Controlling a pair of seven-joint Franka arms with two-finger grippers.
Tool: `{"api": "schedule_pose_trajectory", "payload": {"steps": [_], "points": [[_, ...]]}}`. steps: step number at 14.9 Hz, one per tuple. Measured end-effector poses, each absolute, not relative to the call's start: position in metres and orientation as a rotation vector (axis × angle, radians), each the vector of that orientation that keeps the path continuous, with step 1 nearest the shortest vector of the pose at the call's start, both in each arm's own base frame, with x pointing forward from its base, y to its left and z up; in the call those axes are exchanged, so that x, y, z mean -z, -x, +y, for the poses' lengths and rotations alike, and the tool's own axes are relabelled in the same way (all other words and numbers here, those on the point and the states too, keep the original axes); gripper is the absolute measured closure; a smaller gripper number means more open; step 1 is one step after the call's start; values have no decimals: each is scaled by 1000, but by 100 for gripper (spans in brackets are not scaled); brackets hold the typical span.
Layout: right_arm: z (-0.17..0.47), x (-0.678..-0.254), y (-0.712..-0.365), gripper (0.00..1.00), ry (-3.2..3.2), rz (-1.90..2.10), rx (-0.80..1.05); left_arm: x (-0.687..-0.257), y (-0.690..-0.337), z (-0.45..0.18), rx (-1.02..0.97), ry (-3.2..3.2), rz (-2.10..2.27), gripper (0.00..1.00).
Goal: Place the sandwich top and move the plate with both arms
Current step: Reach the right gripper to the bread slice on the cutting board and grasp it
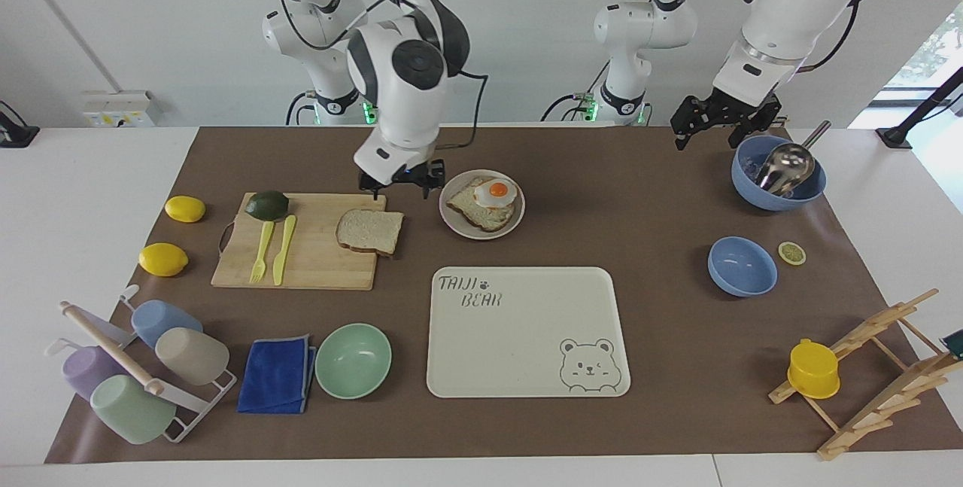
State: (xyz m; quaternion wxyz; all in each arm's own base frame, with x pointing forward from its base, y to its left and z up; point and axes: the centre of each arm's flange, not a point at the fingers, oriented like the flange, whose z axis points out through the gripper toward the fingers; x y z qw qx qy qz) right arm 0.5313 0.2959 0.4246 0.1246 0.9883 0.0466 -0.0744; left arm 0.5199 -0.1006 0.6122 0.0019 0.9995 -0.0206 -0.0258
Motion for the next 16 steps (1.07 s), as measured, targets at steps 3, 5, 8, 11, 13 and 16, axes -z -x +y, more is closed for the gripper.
{"api": "schedule_pose_trajectory", "payload": {"steps": [3,5,8,11,13,16], "points": [[316,-361,-532,0,-2751,70,273,-612,-520,-101,81,-3136,-65,0],[307,-338,-535,0,-2706,51,328,-612,-520,-101,81,-3136,-65,0],[295,-331,-538,1,-2679,39,333,-612,-520,-101,81,-3136,-65,0],[286,-313,-533,5,-2633,76,311,-612,-520,-101,81,-3136,-65,0],[277,-302,-531,5,-2608,91,312,-612,-520,-101,81,-3136,-65,0],[264,-289,-528,5,-2608,98,309,-612,-520,-101,81,-3136,-65,0]]}}
